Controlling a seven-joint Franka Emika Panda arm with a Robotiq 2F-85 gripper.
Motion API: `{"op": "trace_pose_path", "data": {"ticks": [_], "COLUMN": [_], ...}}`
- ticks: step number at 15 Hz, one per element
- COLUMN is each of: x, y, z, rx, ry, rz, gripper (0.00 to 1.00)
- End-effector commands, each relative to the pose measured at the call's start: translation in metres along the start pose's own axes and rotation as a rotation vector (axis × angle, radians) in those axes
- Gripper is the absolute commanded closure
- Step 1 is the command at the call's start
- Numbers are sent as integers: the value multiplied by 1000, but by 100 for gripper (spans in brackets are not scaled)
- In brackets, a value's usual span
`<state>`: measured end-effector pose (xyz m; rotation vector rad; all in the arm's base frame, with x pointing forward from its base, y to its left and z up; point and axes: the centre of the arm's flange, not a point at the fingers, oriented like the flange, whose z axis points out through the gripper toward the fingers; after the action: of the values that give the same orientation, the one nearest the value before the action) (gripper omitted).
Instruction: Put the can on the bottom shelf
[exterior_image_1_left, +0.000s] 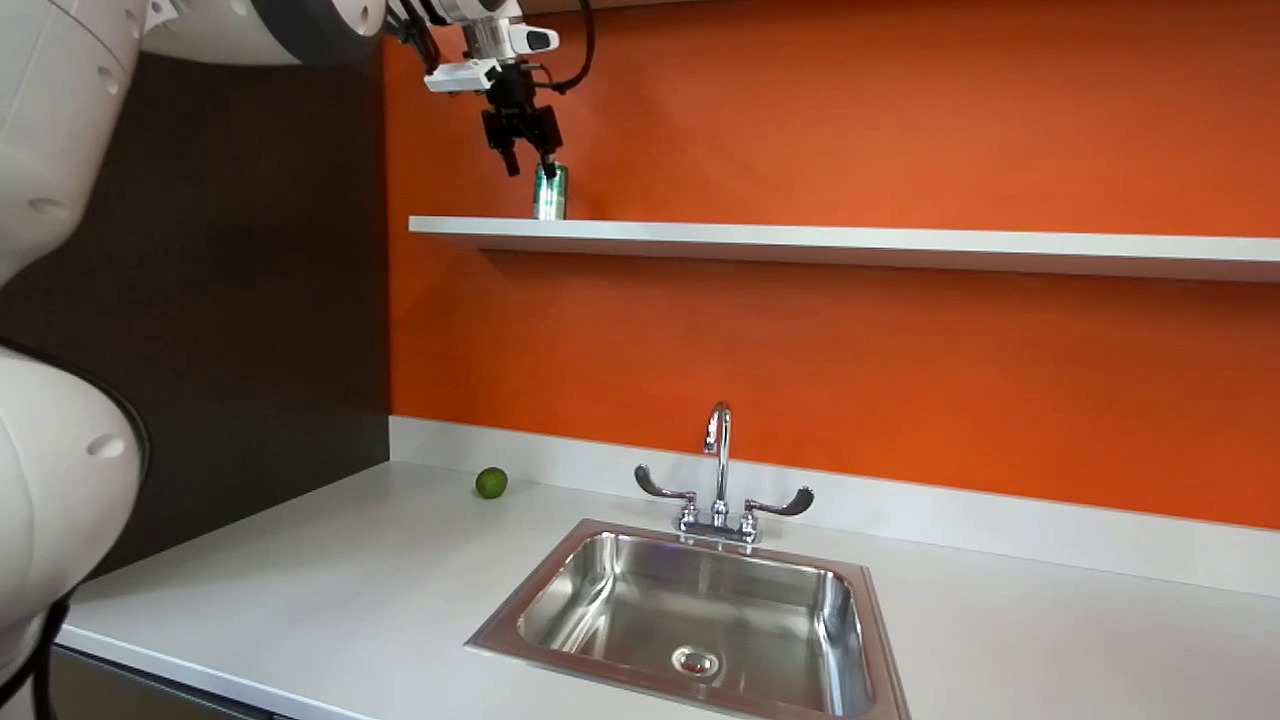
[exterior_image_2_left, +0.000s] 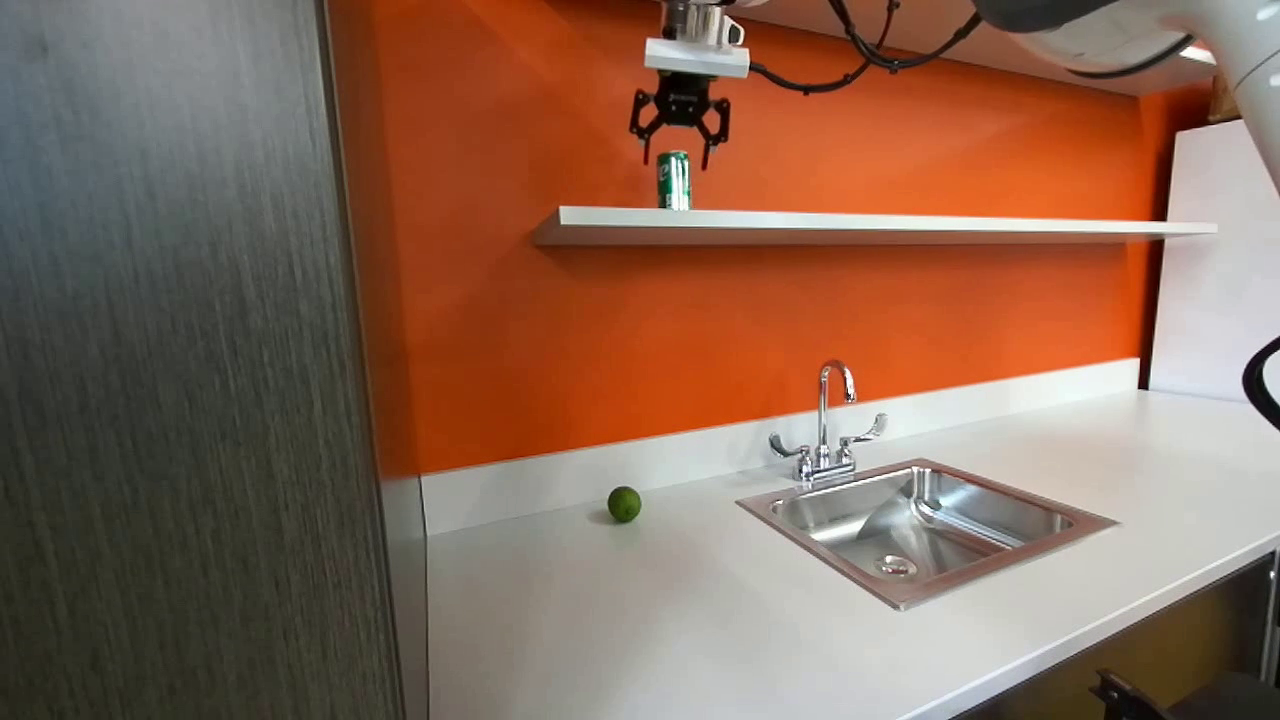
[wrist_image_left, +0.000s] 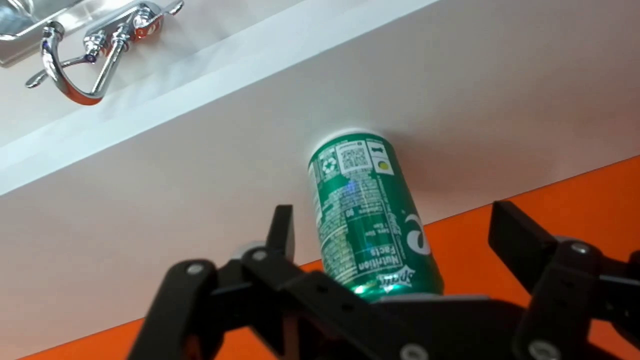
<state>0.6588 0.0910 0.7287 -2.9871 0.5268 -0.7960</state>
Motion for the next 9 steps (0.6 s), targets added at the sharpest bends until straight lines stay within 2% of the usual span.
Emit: {"op": "trace_pose_path", "data": {"ticks": [1,9], "x": [16,-12], "y": [-8,7], "z": [-7,-16], "rx": [-26,-22], "ry": [3,-8], "rz": [36,17], "gripper": [0,0]}}
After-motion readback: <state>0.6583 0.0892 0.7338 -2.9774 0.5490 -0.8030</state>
